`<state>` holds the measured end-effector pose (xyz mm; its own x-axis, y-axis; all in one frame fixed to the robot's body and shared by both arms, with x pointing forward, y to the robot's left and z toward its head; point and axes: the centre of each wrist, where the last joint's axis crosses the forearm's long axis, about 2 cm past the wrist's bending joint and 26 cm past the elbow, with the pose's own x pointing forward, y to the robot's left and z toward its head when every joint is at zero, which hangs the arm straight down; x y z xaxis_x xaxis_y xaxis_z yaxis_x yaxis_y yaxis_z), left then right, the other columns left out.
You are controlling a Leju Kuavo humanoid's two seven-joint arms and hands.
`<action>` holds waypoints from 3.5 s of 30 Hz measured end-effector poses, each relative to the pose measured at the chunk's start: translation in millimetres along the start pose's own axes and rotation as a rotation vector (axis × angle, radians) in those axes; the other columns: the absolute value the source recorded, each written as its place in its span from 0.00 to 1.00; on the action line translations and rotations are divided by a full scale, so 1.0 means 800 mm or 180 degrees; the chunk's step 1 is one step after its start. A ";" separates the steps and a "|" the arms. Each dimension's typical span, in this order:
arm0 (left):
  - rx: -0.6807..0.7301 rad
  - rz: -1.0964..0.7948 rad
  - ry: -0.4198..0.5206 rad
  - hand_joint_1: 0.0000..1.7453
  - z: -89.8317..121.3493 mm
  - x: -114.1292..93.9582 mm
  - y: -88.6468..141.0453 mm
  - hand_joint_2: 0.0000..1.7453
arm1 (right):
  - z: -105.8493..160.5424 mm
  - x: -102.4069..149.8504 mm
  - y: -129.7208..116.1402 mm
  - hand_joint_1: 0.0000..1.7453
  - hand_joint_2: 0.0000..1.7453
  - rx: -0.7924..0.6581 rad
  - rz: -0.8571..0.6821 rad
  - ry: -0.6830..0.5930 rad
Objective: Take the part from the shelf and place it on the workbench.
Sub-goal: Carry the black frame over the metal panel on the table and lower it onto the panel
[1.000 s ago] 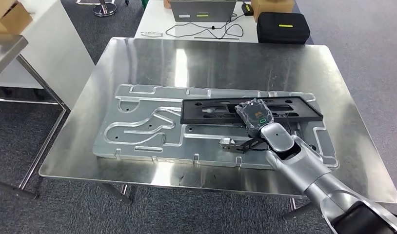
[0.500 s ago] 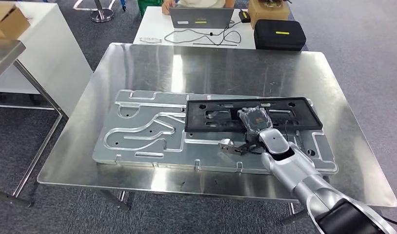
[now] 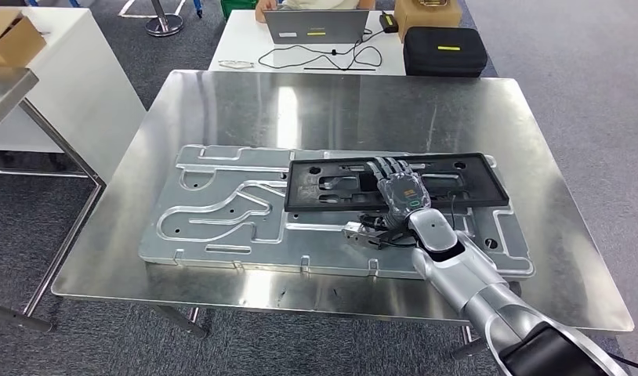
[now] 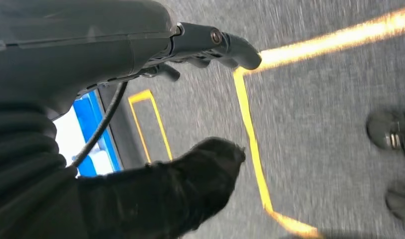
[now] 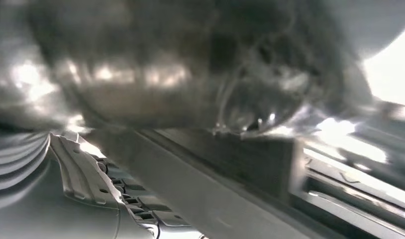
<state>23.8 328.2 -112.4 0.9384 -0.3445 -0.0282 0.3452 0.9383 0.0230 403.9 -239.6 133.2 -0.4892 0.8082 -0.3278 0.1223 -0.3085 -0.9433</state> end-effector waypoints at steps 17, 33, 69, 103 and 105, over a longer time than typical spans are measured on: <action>0.0044 0.0036 0.0032 0.00 0.000 -0.003 -0.002 0.00 | -0.009 0.045 -0.064 0.00 0.00 -0.0784 0.0196 -0.0148; 0.0125 -0.0059 0.0211 0.00 -0.001 -0.002 -0.008 0.00 | 0.001 0.072 -0.095 0.00 0.00 -0.1311 0.0111 -0.0233; 0.0196 -0.0429 0.0103 0.00 0.001 0.021 -0.054 0.00 | 0.191 0.030 -0.023 0.00 0.00 -0.1375 0.0118 -0.0148; 0.0226 -0.0173 -0.0118 0.00 0.000 0.015 -0.053 1.00 | 0.328 0.160 0.231 0.00 0.75 0.1094 -0.3906 0.1997; 0.0231 -0.0161 -0.0127 0.00 0.000 0.015 -0.052 1.00 | 0.349 0.177 0.245 0.00 0.25 0.1346 -0.4112 0.2253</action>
<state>20.8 284.9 -113.7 0.9192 -0.3937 0.0086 0.3912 0.9154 0.0951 117.6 -325.8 -83.5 0.4491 0.6559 0.6067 -0.3571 0.7542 -0.5510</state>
